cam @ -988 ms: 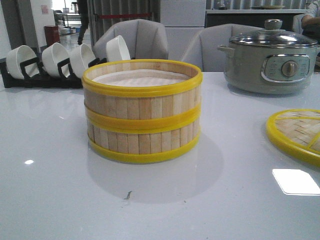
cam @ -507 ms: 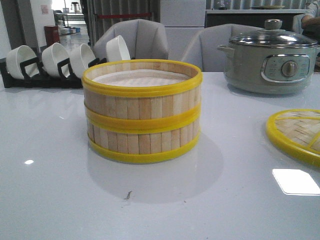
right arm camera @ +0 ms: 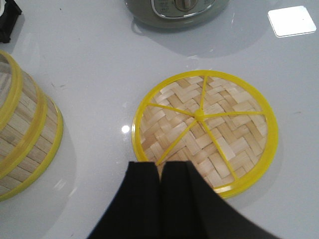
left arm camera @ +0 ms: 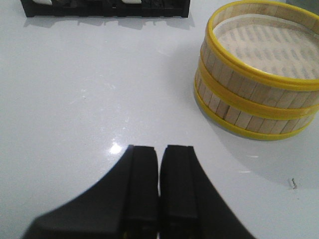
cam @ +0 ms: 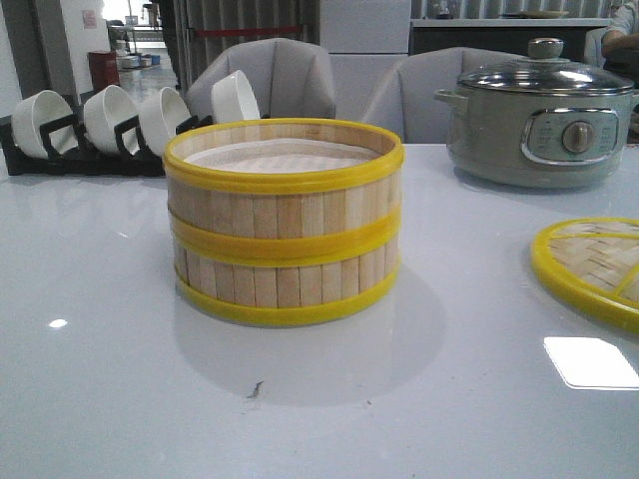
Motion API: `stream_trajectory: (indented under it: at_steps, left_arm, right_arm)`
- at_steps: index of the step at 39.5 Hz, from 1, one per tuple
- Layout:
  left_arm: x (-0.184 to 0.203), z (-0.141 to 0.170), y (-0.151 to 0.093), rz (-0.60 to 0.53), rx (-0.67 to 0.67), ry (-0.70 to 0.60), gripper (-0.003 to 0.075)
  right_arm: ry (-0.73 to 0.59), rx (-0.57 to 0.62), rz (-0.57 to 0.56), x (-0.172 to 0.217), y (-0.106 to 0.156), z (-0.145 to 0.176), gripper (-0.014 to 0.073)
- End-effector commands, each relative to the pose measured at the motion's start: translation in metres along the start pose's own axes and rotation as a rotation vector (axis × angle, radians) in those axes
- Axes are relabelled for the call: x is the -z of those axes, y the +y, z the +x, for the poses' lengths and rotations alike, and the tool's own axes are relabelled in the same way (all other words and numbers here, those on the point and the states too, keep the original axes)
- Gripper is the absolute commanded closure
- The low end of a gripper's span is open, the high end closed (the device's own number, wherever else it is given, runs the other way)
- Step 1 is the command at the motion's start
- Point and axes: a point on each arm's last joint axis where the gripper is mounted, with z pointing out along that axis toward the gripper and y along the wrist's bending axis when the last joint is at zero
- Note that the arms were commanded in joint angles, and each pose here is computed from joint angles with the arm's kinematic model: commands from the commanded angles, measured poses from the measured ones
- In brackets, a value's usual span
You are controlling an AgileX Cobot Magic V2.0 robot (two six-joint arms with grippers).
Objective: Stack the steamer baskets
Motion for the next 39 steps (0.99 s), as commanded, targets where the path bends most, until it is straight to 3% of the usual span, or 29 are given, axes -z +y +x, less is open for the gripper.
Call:
stream_trajectory:
  at_steps: [1,14,25,39]
  left_arm:
    - [0.005,-0.017,-0.002,0.011,0.008,-0.119,0.0634]
    - [0.005,-0.018,-0.002,0.013,0.008,-0.133,0.0634]
    - [0.005,-0.018,-0.002,0.013,0.008,-0.133,0.0634]
    - [0.005,-0.018,-0.002,0.013,0.008,-0.133,0.0634]
  right_arm:
    - [-0.096,0.005,-0.015,0.007,0.003,-0.015,0.0547]
    - [-0.075,0.005,-0.013,0.007,0.003,-0.013,0.0533]
    - [-0.010,0.009,-0.007,0.007,0.002,-0.007,0.0239]
    - [0.111,0.010,0.005,0.007,0.001,0.004,0.0242]
